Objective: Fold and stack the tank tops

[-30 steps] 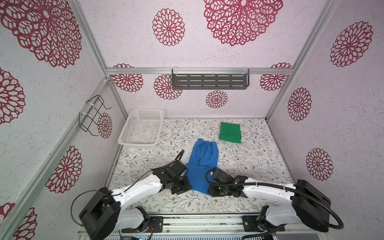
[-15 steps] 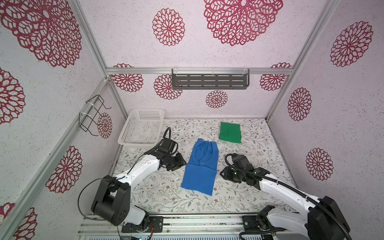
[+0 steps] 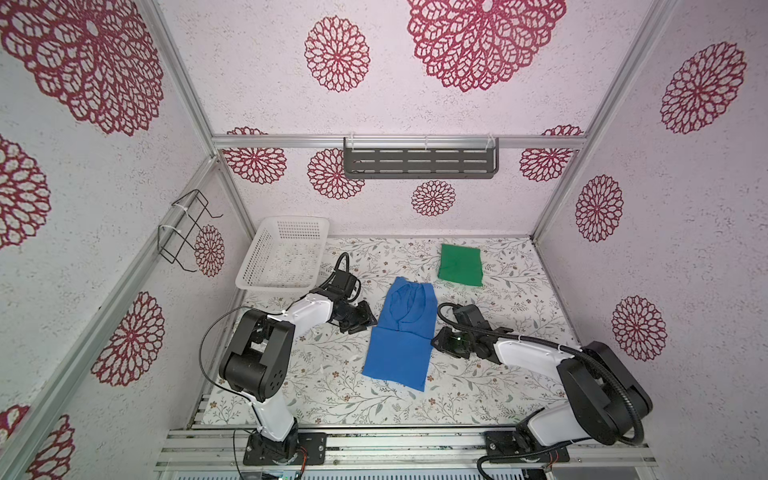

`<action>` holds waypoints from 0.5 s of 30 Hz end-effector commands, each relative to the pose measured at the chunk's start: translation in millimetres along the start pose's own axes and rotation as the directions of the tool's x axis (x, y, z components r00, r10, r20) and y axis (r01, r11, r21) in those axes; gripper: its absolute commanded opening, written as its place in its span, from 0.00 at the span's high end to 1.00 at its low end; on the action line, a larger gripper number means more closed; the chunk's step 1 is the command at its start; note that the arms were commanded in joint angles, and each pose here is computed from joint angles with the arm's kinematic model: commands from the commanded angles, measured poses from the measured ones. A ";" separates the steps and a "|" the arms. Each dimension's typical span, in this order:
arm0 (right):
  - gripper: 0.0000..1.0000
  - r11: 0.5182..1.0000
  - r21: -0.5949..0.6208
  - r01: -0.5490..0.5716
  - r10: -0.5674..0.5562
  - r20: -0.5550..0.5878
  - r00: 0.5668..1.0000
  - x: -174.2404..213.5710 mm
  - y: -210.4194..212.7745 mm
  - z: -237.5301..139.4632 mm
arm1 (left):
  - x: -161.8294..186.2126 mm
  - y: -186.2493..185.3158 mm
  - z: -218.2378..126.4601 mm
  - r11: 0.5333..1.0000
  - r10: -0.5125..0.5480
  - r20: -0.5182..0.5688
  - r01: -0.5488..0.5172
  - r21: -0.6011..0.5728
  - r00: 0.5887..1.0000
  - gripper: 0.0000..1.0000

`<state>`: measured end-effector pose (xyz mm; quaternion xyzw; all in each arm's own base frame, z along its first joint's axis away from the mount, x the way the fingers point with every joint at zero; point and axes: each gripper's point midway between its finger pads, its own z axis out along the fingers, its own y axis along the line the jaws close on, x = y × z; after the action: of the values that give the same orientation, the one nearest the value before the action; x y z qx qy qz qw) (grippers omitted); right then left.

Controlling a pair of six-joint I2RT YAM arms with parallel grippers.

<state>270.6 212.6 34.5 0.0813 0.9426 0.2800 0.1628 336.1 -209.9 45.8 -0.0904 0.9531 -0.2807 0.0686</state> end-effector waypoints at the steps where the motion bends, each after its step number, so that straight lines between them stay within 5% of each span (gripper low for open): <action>1: 0.66 0.997 -0.074 0.033 -0.031 0.031 0.999 -14.5 20.6 0.0 | -0.5 0.6 8.6 0.999 0.013 -0.010 -0.012 0.031 1.000 0.57; 15: 0.79 0.995 -0.092 0.030 -0.029 0.018 0.999 -15.5 24.5 6.2 | 3.8 5.8 27.5 0.999 -0.023 -0.033 0.024 0.033 0.999 0.64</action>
<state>275.1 223.3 32.1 0.0734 0.9366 0.3029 0.1600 331.8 -214.0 20.4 -0.1007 0.9515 -0.2872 0.0453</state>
